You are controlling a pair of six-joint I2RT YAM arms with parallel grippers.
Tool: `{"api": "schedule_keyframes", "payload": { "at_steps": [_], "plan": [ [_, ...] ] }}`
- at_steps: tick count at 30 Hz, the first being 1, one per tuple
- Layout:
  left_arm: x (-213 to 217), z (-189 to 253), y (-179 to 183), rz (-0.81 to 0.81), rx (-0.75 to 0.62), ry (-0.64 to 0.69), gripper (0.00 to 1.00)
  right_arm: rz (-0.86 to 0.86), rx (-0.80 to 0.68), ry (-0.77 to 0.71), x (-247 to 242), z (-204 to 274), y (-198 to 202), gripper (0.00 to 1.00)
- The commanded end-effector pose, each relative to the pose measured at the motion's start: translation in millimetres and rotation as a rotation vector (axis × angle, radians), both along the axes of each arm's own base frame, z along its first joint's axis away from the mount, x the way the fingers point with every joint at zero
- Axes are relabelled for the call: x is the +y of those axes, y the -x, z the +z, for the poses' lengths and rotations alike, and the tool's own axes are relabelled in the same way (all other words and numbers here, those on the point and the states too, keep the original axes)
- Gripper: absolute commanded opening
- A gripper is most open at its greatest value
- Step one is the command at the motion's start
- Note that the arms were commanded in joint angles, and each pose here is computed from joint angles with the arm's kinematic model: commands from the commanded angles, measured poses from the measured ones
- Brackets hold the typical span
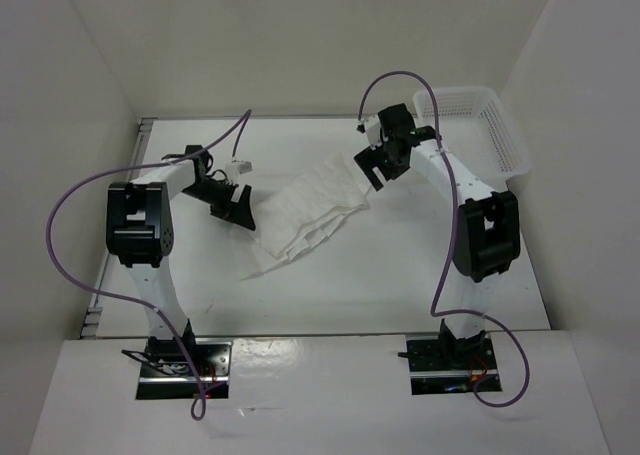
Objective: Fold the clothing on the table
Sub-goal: Fold the skirt
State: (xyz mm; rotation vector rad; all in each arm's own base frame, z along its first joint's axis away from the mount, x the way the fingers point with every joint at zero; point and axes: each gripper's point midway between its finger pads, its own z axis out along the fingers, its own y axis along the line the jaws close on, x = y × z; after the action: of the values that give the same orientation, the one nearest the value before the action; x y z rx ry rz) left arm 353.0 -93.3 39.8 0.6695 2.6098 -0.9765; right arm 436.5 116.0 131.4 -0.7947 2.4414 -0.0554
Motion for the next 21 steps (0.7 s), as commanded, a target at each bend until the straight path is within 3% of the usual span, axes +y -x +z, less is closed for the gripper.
{"api": "schedule_keyframes", "payload": {
  "at_steps": [1, 8, 12, 17, 21],
  "plan": [
    [10, -18, 3, -0.034, 0.03, 0.02, 1.0, 0.002, -0.046, -0.027, -3, 26, 8, 0.94],
    [21, -36, 24, -0.062, 0.086, -0.005, 0.9, -0.006, -0.027, -0.026, -4, 20, 14, 0.94],
    [25, -42, 40, -0.07, 0.128, -0.008, 0.81, -0.006, -0.036, -0.029, -4, 21, 12, 0.94],
    [22, -51, 52, -0.071, 0.167, 0.033, 0.6, 0.002, -0.008, -0.05, 1, 12, 13, 0.94],
    [17, -56, 55, -0.067, 0.196, 0.07, 0.54, 0.007, 0.005, -0.055, 4, 5, 11, 0.94]
  ]
}}
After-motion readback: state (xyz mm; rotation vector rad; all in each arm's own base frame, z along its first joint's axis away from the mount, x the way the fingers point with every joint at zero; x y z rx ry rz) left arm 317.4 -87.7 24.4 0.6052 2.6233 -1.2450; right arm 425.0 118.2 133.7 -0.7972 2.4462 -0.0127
